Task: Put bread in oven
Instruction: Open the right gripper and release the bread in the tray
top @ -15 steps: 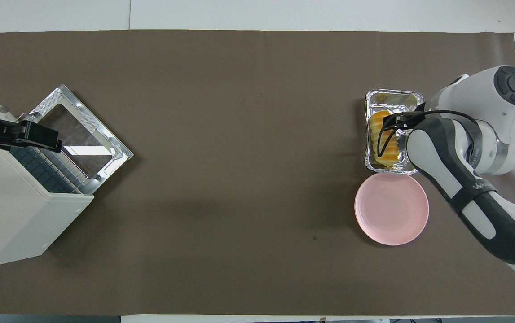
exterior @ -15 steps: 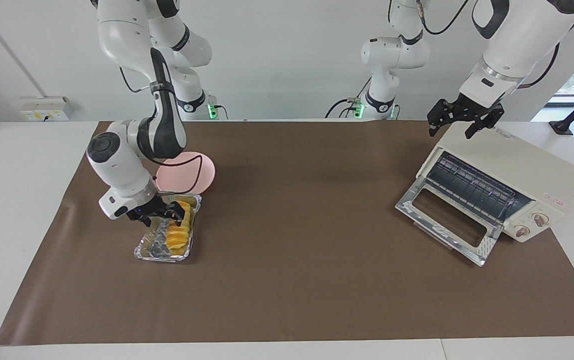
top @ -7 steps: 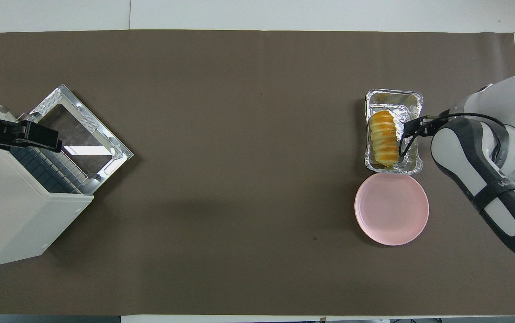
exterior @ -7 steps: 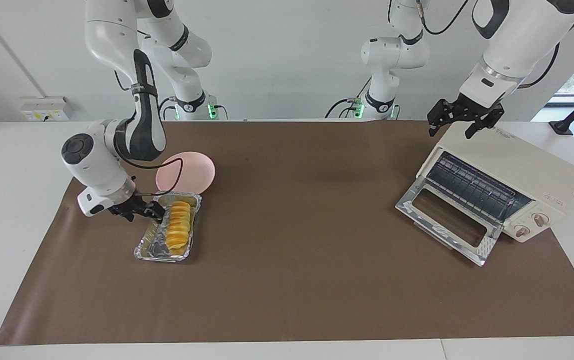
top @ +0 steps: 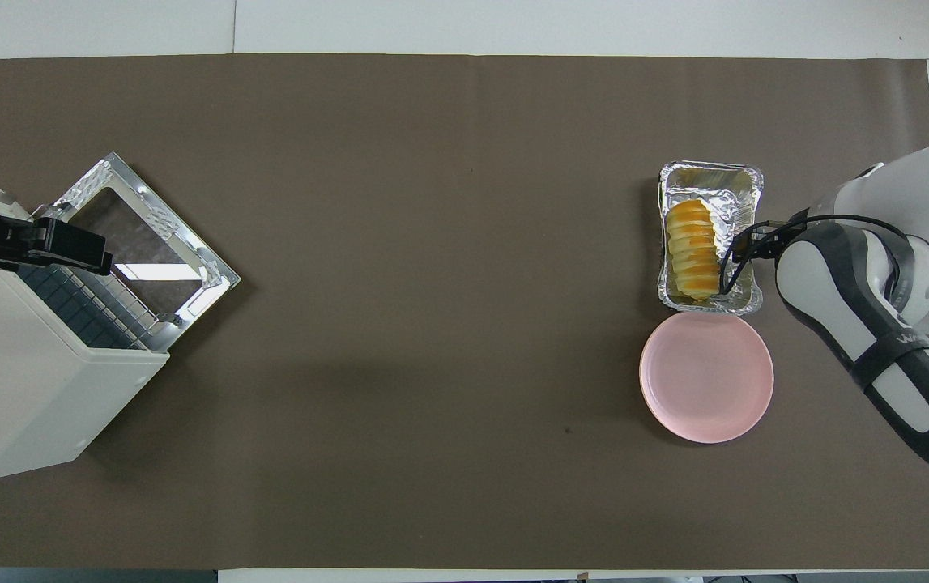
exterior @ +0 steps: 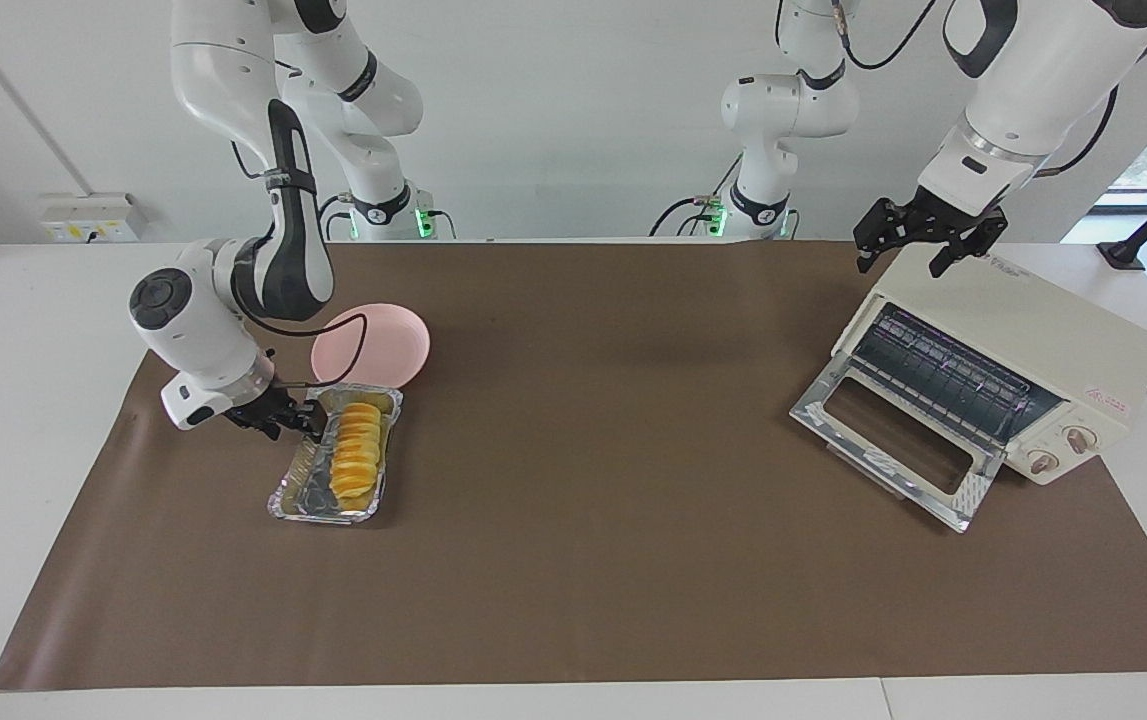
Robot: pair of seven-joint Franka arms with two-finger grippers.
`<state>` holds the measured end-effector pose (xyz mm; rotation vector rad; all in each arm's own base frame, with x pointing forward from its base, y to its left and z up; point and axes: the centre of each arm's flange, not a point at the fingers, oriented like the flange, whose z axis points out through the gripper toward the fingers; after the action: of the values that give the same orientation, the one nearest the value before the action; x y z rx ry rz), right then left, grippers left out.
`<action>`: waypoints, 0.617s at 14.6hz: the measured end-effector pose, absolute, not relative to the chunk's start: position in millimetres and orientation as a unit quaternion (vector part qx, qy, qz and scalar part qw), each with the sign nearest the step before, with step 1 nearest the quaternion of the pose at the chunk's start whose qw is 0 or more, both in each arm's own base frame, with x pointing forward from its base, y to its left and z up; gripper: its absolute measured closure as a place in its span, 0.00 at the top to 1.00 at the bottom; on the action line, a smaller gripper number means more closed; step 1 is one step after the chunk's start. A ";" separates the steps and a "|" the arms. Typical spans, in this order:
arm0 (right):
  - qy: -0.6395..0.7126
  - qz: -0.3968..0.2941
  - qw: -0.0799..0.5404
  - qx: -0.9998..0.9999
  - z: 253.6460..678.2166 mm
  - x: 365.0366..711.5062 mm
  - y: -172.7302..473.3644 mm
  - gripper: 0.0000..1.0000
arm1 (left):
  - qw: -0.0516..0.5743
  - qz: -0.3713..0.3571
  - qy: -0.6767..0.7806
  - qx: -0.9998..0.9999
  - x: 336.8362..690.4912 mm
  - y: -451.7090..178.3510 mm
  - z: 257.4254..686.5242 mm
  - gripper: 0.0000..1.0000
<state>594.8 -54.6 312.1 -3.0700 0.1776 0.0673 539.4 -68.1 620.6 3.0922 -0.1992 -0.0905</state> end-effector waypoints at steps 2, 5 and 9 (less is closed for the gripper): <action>0.053 0.020 0.033 -0.998 311.6 594.3 -59.0 0.41 | 0.021 -0.029 -0.064 0.997 539.4 -68.1 620.6 1.00; 0.048 0.014 0.033 -0.998 313.2 595.6 -57.4 0.07 | 0.021 -0.029 -0.064 0.997 539.4 -68.1 620.6 1.00; 0.027 -0.006 0.034 -0.999 323.8 604.4 -33.4 0.02 | 0.021 -0.029 -0.064 0.997 539.4 -68.1 620.6 1.00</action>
<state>604.4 -33.4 323.8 -3.0723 0.0845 -0.0189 539.4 -68.1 620.6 3.0922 -0.1992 -0.0905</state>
